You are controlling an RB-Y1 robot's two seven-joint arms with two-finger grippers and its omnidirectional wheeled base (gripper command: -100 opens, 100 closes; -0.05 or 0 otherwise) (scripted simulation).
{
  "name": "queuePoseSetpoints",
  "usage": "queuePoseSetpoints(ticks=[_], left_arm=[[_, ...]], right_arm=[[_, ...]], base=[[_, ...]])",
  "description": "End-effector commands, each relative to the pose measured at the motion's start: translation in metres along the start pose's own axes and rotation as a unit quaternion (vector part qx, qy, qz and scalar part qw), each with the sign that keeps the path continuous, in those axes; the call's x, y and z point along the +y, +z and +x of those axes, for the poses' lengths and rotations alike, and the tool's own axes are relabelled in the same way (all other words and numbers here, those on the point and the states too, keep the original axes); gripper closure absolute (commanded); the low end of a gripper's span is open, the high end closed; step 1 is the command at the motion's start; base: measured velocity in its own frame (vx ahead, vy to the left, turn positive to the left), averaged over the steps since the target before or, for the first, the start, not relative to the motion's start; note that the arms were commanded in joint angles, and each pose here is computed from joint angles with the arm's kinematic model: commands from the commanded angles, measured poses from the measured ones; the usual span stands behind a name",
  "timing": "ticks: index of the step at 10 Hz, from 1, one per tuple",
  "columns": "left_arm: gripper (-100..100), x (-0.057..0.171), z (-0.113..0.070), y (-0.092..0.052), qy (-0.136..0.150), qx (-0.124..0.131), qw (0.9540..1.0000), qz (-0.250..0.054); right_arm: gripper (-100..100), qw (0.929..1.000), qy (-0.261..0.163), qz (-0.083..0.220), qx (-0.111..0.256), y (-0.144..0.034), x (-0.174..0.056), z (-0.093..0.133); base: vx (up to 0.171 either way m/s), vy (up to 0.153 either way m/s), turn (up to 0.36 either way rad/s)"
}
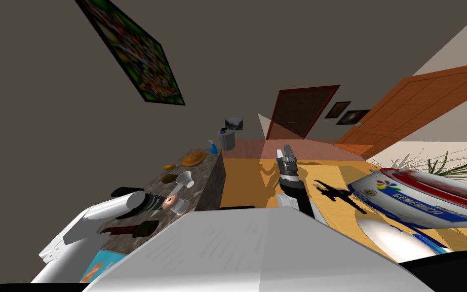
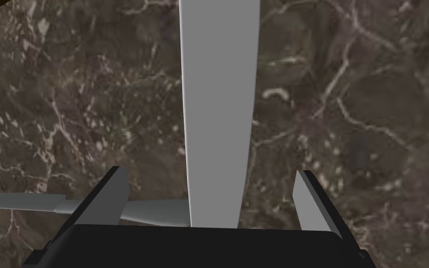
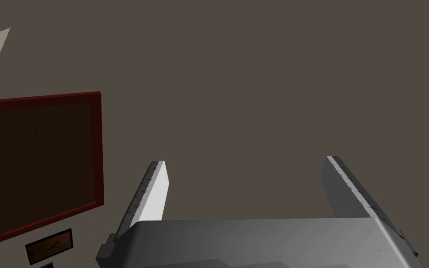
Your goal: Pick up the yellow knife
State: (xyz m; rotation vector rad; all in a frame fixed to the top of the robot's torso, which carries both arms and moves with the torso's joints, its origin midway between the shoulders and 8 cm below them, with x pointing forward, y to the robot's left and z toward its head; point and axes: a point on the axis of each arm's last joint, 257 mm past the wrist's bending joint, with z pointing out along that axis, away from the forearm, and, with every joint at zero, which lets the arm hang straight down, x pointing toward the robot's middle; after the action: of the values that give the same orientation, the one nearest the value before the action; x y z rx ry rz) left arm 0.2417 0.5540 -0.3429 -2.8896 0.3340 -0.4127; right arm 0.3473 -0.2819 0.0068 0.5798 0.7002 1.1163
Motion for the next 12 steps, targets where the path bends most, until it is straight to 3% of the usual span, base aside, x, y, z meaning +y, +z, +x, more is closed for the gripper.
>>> queuePoseSetpoints(ticks=[1,5,6,7,12], left_arm=[[100,0.0,0.0,0.0,0.0,0.0,1.0,0.0],[100,0.001,0.0,0.0,0.0,-0.001,1.0,-0.001],[0,0.001,0.0,0.0,0.0,0.0,1.0,-0.001],[100,-0.003,-0.001,-0.004,0.006,0.001,1.0,-0.002],[100,-0.012,-0.003,-0.015,0.018,0.004,0.9998,-0.005]], right_arm=[[0,1.0,0.0,0.0,0.0,0.0,0.0,0.0],[0,1.0,0.0,0.0,0.0,0.0,0.0,0.0],[0,1.0,0.0,0.0,0.0,0.0,0.0,0.0],[0,1.0,0.0,0.0,0.0,0.0,0.0,0.0],[0,1.0,0.0,0.0,0.0,0.0,0.0,0.0]], base=[[0.0,0.0,0.0],[0.0,0.0,0.0],[0.0,0.0,0.0],[0.034,-0.033,0.11],[0.04,-0.053,0.082]])
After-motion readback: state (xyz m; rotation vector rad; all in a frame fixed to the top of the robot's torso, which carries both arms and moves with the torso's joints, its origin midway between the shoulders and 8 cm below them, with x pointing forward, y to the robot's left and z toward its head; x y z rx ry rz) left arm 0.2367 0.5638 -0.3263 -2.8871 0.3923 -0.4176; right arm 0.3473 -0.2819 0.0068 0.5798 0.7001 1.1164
